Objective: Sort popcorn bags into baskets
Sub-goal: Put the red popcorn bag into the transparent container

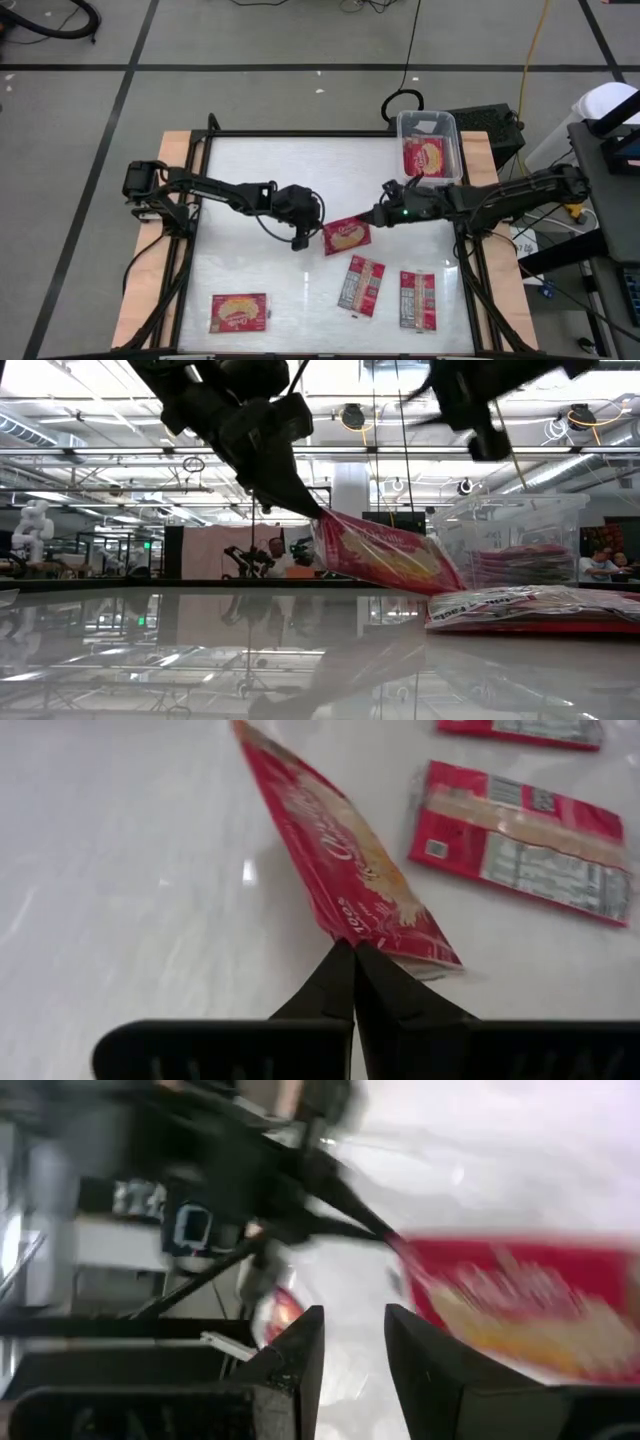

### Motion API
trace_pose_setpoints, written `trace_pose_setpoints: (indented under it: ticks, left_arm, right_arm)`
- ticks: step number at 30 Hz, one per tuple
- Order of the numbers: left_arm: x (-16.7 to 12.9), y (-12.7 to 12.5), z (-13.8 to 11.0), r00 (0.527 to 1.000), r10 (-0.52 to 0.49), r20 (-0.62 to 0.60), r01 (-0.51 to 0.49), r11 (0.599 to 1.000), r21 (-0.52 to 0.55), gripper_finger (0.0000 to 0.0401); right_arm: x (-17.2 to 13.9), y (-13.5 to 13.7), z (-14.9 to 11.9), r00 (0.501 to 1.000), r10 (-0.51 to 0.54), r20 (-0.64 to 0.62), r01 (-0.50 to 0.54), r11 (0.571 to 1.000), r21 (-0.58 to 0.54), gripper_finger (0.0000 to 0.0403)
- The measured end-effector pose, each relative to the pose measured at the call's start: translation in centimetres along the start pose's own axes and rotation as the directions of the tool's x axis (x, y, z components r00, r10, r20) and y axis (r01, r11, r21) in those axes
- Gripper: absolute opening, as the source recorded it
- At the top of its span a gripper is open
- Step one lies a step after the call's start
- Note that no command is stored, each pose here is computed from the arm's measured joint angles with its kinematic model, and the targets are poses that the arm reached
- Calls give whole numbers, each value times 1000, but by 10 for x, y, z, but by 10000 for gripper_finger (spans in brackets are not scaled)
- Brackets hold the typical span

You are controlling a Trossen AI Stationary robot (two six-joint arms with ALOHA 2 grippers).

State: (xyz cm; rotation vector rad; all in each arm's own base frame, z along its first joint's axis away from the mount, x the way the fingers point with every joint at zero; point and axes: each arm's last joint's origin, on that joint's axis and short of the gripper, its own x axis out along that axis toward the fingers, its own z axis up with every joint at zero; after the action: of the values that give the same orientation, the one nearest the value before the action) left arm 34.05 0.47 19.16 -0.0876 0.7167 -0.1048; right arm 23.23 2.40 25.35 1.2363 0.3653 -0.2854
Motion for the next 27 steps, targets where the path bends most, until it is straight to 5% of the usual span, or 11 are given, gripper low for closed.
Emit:
trace_pose_setpoints:
  ticks: [8,13,18,27]
  left_arm:
    - [1,-5,2,1000,-14,22,13,999,40,0]
    - [1,-5,3,1000,0,27,-2,998,61,0]
    - [1,-5,3,1000,2,29,-5,997,83,0]
    - [1,-5,3,1000,3,31,-6,995,104,0]
  right_arm:
    - [4,6,35,976,-158,-152,93,927,-365,103]
    - [19,-16,61,936,-150,-317,-22,877,-480,113]
    - [42,-35,76,884,-164,-438,-105,844,-527,164]
    - [94,-33,84,804,-292,-518,-215,669,-712,221]
